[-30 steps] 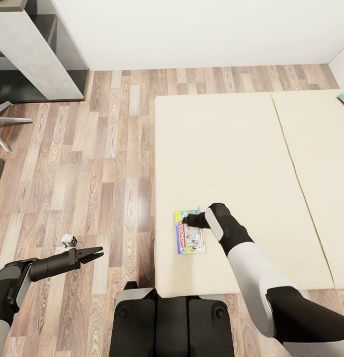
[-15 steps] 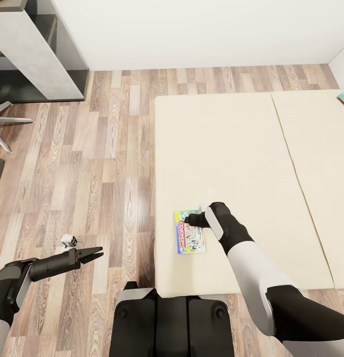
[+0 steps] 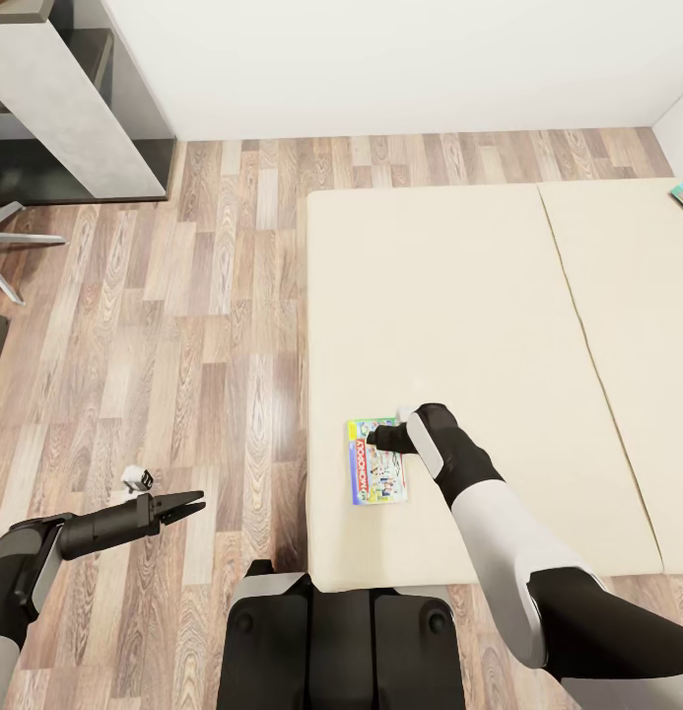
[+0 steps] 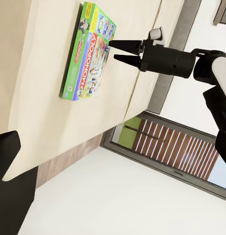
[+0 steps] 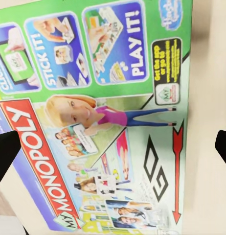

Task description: Put all the toys in the child's room - the three board games (two on the bed and one on the table), the two jigsaw puzzles on the table, and the tennis ball on the table - inside the toy box on the table in the child's room.

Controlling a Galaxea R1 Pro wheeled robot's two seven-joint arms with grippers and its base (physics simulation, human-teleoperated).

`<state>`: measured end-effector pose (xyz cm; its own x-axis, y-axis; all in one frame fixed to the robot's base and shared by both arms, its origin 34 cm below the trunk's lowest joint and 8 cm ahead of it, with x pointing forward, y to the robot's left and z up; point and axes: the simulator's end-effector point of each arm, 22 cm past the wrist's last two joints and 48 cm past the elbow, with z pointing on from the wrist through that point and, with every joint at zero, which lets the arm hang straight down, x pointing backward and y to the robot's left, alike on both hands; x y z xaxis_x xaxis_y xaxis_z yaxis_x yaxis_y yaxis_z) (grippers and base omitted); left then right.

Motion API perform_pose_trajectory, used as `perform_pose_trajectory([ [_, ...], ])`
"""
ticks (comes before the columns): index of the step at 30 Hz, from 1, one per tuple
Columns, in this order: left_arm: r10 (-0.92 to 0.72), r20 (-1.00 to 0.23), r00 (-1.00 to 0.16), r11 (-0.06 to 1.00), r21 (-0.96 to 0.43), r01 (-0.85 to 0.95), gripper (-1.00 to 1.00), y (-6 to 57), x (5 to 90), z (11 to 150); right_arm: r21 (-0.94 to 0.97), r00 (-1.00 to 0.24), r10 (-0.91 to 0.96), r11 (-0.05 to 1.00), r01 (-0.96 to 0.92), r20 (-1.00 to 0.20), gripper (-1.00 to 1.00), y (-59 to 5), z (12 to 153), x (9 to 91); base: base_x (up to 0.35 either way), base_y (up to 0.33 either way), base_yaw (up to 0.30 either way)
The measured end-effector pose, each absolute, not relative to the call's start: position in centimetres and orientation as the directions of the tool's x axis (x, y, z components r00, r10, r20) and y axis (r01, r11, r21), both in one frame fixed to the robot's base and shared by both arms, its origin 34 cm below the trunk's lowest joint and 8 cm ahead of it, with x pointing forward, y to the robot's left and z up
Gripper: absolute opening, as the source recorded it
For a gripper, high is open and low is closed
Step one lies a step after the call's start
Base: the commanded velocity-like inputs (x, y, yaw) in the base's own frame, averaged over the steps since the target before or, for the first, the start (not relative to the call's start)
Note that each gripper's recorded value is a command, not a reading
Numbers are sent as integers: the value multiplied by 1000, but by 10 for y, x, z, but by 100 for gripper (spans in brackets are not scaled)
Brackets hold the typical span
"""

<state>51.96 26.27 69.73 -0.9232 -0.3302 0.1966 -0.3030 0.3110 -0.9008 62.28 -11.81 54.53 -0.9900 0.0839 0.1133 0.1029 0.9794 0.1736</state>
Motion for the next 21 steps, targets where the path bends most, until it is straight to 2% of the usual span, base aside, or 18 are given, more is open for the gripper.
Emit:
perform_pose_trajectory([
  [21, -331, 196, -923, 312, -900, -303, 100, 263, 520, 697, 224, -993, 112, 967, 119, 41, 100, -107, 538, 630, 0, 0, 0],
])
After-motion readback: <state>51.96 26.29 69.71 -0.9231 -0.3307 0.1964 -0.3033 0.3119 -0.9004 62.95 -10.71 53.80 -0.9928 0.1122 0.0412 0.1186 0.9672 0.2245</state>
